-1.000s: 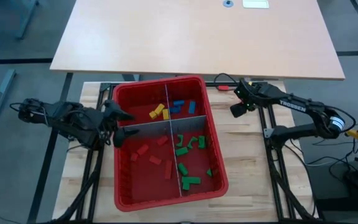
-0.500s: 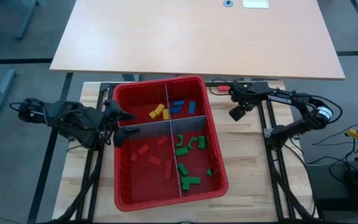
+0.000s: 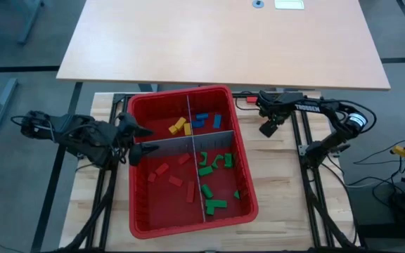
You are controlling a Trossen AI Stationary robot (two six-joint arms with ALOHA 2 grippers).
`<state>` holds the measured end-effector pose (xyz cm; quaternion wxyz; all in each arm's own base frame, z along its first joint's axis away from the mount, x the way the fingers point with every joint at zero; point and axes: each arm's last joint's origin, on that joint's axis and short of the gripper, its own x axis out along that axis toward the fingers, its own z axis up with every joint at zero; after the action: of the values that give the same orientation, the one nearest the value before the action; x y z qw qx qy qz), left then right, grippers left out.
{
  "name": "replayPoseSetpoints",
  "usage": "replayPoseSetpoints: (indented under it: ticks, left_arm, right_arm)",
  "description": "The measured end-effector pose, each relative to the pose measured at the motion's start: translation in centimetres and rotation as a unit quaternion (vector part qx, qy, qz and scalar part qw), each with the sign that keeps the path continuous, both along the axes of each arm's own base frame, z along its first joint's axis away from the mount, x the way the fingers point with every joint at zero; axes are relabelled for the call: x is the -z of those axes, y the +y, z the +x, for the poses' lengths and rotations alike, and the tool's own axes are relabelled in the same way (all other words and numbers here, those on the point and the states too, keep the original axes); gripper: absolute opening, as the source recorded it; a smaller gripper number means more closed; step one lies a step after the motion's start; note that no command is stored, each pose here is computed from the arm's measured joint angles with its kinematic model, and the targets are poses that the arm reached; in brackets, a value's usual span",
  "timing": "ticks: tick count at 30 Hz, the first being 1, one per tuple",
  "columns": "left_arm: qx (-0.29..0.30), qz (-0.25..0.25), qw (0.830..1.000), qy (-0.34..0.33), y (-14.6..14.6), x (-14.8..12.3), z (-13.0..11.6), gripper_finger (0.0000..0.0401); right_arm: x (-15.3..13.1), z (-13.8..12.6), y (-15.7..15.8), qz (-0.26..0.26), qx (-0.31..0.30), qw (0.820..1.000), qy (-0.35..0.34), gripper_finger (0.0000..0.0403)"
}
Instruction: Sort blocks
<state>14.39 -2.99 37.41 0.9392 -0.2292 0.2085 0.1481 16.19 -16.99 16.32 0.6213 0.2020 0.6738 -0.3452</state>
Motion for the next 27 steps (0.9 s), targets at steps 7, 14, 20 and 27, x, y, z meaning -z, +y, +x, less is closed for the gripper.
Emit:
replayPoseSetpoints:
  ticks: [7, 14, 20, 27]
  left_arm:
    - [-0.001, -0.001, 1.0, 0.004, -0.1, 0.1, 0.2, 0.0311]
    - [-0.005, -0.006, 1.0, 0.007, -0.1, 0.2, 0.6, 0.0311]
    - [-0.008, -0.01, 1.0, 0.003, -0.2, 0.2, 0.9, 0.0311]
    - [-0.009, -0.011, 1.0, 0.003, -0.4, 0.2, 1.5, 0.0311]
  right_arm:
    - [0.1, -0.1, -0.7, -0.016, -0.019, 1.0, 0.0, 0.017]
    - [0.6, -0.2, -1.2, -0.003, -0.033, 0.999, 0.004, 0.0164]
    - [2.0, 0.1, -1.3, 0.038, -0.049, 0.998, 0.008, 0.0154]
    - [2.6, 0.2, -1.4, 0.054, -0.059, 0.997, 0.013, 0.0106]
